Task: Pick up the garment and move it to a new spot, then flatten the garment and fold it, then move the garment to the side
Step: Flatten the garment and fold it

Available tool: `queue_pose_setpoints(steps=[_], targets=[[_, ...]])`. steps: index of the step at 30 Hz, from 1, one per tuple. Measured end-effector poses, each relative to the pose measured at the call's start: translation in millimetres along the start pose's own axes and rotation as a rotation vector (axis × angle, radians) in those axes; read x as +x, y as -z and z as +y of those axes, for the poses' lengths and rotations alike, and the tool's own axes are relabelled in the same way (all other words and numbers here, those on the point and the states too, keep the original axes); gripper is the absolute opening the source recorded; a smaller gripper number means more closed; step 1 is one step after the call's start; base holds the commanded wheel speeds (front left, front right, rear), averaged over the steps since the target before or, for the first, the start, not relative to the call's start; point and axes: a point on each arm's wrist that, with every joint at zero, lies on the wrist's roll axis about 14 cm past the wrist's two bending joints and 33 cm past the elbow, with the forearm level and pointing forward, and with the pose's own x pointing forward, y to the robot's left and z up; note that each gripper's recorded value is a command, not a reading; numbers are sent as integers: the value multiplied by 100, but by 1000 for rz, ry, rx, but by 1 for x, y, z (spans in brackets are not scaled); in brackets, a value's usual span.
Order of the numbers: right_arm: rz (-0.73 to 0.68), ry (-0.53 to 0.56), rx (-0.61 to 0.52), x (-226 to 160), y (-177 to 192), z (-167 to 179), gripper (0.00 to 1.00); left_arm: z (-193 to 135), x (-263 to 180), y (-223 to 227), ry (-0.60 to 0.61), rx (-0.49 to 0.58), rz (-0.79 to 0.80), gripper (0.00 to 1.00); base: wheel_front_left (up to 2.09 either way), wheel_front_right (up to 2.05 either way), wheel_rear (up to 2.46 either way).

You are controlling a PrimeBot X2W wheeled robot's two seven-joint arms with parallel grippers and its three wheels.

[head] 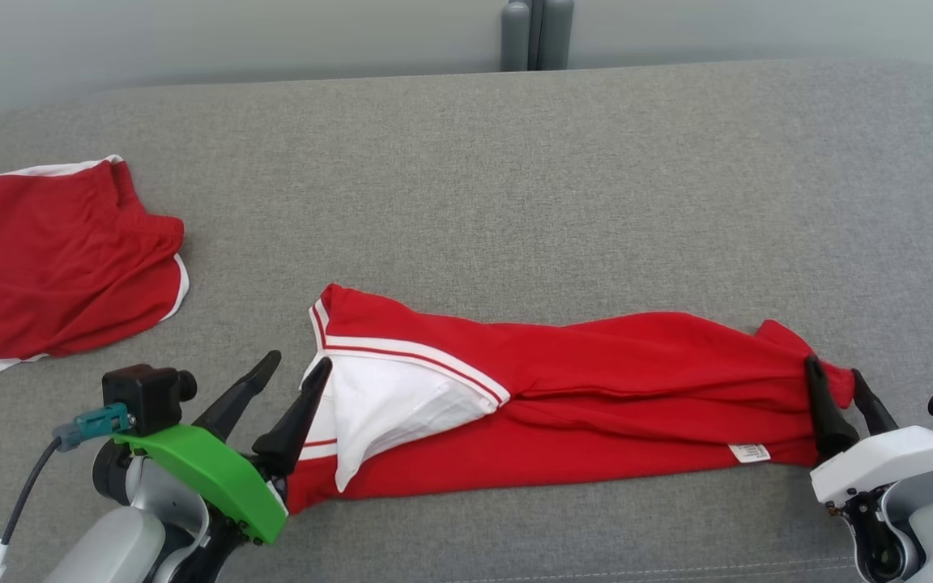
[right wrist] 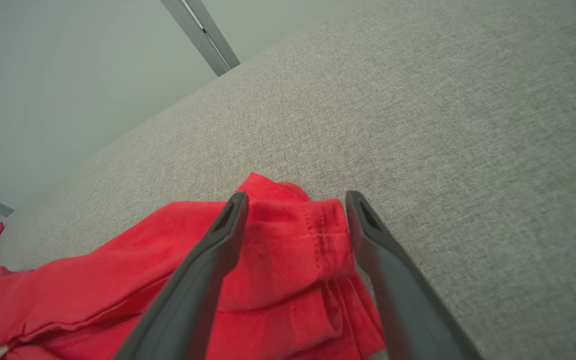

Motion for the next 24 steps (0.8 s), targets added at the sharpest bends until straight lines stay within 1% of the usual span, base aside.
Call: queue_pose_setpoints(steps=[7, 10, 18, 24], targets=[[62, 22, 36, -1, 18, 2, 100, -1, -4, 3, -11, -17, -6, 100, 0, 0, 0], [88, 44, 37, -2, 23, -2, 100, -5, -4, 2, -3, -22, -15, 100, 0, 0, 0], [138, 112, 33, -4, 32, -15, 100, -3, -8, 1, -22, -21, -22, 100, 0, 0, 0], [182, 113, 19, -2, 35, -14, 100, -3, -10, 3, -26, -28, -18, 100, 0, 0, 0]])
